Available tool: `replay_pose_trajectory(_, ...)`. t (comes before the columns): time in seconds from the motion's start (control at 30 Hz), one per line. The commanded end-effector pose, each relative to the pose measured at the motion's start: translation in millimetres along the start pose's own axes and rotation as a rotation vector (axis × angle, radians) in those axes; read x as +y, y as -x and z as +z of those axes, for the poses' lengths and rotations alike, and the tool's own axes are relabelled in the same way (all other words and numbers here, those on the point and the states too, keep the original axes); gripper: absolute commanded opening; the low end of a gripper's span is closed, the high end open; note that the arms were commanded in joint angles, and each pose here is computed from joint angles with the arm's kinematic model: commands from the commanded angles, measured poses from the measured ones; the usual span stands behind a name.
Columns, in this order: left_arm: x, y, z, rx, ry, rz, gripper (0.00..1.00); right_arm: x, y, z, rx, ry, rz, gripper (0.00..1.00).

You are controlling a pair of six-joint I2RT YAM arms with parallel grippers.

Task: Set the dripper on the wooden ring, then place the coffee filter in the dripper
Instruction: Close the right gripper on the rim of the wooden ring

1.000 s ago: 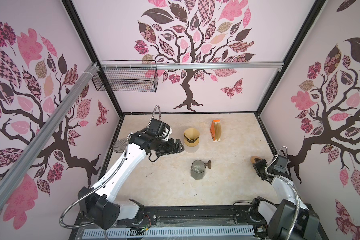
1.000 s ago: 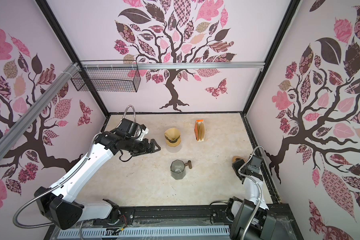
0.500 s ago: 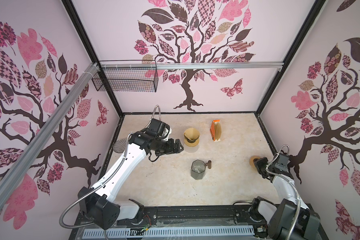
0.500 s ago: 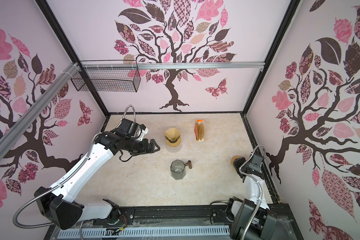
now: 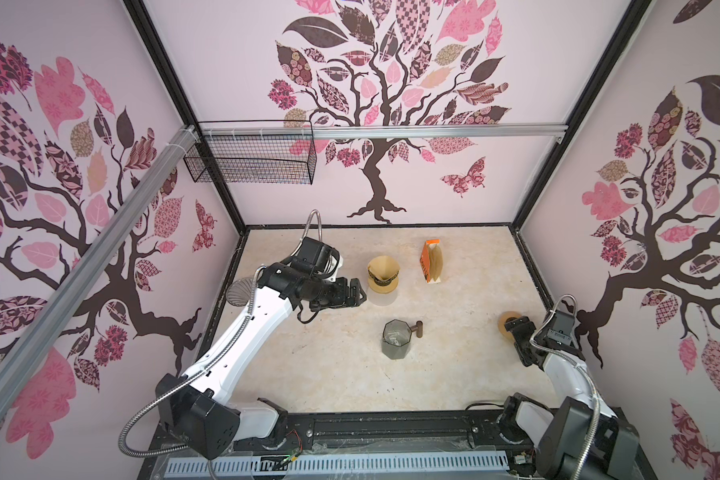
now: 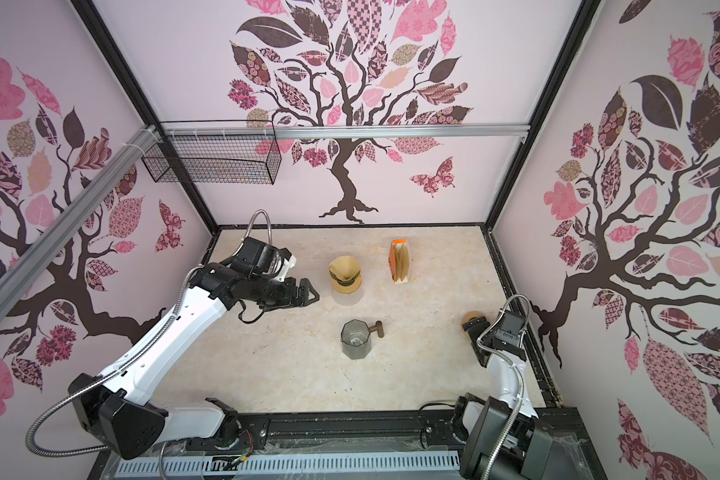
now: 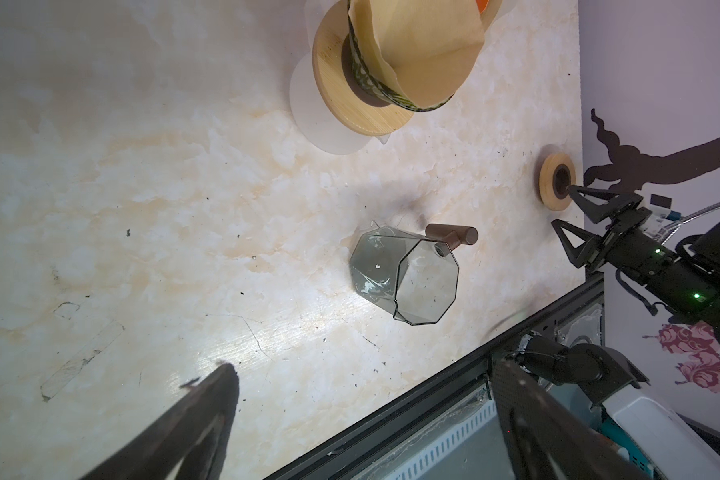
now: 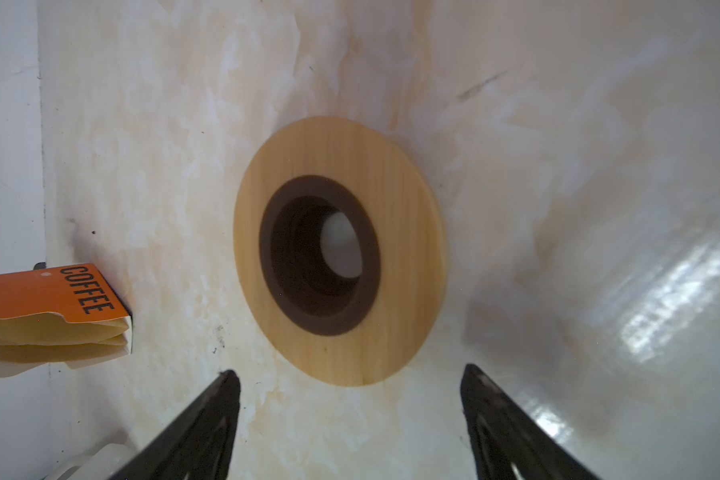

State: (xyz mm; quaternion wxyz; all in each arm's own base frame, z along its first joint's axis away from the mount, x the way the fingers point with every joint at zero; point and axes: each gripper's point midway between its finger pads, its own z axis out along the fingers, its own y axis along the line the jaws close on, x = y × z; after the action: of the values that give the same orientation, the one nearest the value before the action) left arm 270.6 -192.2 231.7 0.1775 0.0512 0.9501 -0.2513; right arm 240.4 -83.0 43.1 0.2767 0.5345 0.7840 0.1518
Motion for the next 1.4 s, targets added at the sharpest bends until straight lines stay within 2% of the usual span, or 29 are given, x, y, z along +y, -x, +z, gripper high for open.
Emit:
replay_pose_trajectory(0.0,-2.1,4.2,-12.4,-0.040,0.005,0.033,0.98,0.7,7.3,2.2,-0.049,0.014,0.034,0.87)
replay_pose_trajectory(0.33,-10.0,3.0,-21.5,-0.067,-0.033,0.061,0.98,4.2,13.1,15.2,-0.097,0.096,0.129,0.92)
replay_pose_trajectory(0.57,-49.0,-4.5,-41.8,-0.111,-0.240,0.191,0.98,12.4,26.1,17.9,-0.124,0.190,0.194,0.90)
replay_pose_trajectory(0.7,-56.8,-9.2,-47.5,-0.121,-0.290,0.216,0.98,13.6,30.9,19.1,-0.129,0.205,0.206,0.86)
replay_pose_trajectory(0.9,-56.5,-10.7,-45.9,-0.118,-0.294,0.213,0.98,20.1,35.3,14.9,-0.143,0.233,0.206,0.77)
replay_pose_trajectory(1.07,-58.0,-9.8,-44.8,-0.115,-0.293,0.218,0.98,19.0,35.3,16.3,-0.143,0.229,0.212,0.60)
replay_pose_trajectory(1.17,-56.8,-10.1,-43.0,-0.110,-0.282,0.219,0.98,17.1,36.9,17.3,-0.153,0.223,0.218,0.56)
replay_pose_trajectory(1.37,-58.6,-9.1,-41.6,-0.107,-0.283,0.224,0.98,16.6,39.2,21.2,-0.151,0.212,0.222,0.40)
